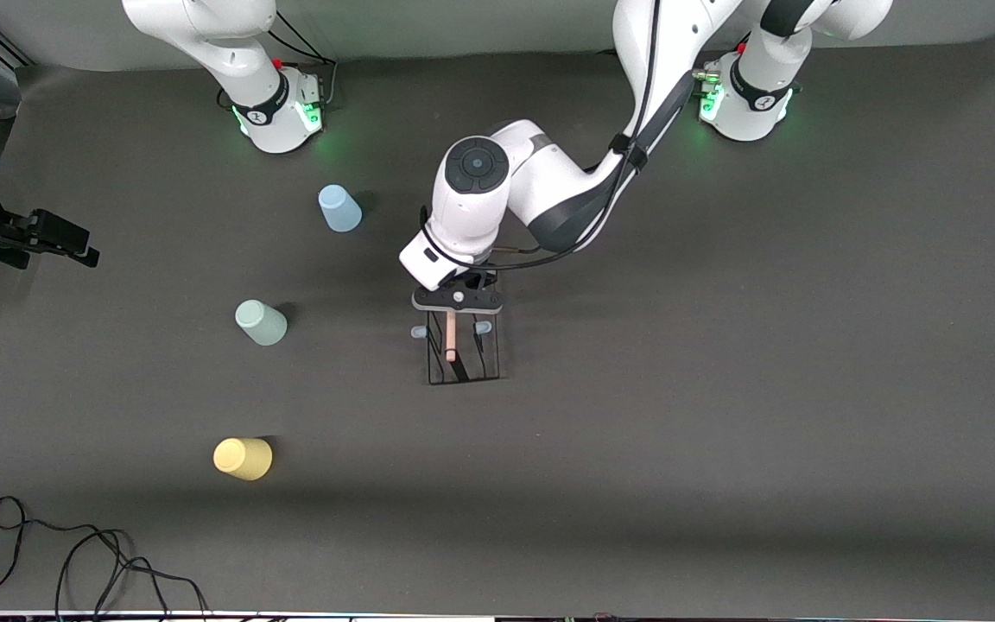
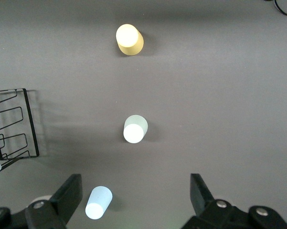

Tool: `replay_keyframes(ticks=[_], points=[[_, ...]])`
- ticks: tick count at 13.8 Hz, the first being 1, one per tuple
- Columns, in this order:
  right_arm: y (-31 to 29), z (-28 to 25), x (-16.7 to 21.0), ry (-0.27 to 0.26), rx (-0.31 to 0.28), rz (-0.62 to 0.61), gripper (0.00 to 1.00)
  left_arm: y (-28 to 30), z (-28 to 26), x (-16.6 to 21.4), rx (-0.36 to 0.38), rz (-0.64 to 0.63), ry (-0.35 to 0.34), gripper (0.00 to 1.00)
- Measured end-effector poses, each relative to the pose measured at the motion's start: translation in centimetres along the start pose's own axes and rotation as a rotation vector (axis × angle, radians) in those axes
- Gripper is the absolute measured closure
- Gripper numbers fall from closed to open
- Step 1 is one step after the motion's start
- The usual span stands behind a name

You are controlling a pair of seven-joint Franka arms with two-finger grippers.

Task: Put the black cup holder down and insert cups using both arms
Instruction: 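Carry the rack with the left gripper to the table's middle, then release the rack and withdraw the left gripper while the right gripper reaches the green cup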

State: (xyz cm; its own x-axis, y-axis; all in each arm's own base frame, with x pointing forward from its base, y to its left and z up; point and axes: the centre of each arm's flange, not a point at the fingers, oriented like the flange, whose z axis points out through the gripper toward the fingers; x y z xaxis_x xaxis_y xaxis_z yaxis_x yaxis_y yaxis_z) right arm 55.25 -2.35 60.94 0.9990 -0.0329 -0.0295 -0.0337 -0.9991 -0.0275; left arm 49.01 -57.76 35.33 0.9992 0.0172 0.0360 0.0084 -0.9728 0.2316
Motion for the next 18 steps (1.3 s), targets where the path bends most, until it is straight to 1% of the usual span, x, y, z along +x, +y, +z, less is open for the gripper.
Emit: replay_keyframes(ticks=[1,2,3,4,5,6,8,9,11,14,16,17,18], points=[[0.0,0.0,0.0,0.000,0.000,0.000,0.00,-0.1,0.0,0.2,0.003,0.003,0.008,0.81],[0.0,0.0,0.0,-0.001,0.000,0.000,0.00,-0.1,0.0,0.3,0.007,0.010,0.017,0.74],[0.0,0.1,0.0,-0.001,0.000,0.000,0.00,-0.1,0.0,0.3,0.012,0.017,0.026,0.65],[0.0,0.1,0.0,-0.002,0.000,0.000,0.00,-0.1,-0.1,0.4,0.011,0.020,0.032,0.53],[0.0,0.1,0.0,-0.003,0.000,0.000,0.00,-0.1,-0.3,0.5,0.008,0.020,0.037,0.43],[0.0,0.2,0.0,-0.006,0.000,0.000,0.00,0.0,-0.8,0.8,0.002,0.017,0.044,0.31],[-0.7,0.7,-0.3,-0.013,0.000,-0.014,0.00,-0.6,-2.8,2.3,-0.010,-0.002,0.066,0.12],[-1.7,1.3,-0.9,-0.009,0.000,-0.032,0.00,-1.6,-4.7,3.5,-0.002,-0.023,0.069,0.01],[-3.9,2.7,-3.0,0.013,0.000,-0.075,0.00,-5.0,-10.2,6.4,0.031,-0.074,0.066,0.00],[-5.5,5.3,-6.4,0.039,0.002,-0.113,0.00,-13.8,-19.2,11.1,0.084,-0.110,0.054,0.00],[-5.3,8.1,-6.3,0.061,0.003,-0.110,0.00,-20.9,-22.6,14.5,0.097,-0.126,0.050,0.00],[-5.3,10.3,-5.7,0.072,0.002,-0.107,0.00,-24.7,-23.8,15.8,0.113,-0.115,0.030,0.00],[-5.2,13.1,-5.1,0.081,0.001,-0.107,0.00,-28.8,-24.9,16.8,0.133,-0.103,-0.005,0.00]])
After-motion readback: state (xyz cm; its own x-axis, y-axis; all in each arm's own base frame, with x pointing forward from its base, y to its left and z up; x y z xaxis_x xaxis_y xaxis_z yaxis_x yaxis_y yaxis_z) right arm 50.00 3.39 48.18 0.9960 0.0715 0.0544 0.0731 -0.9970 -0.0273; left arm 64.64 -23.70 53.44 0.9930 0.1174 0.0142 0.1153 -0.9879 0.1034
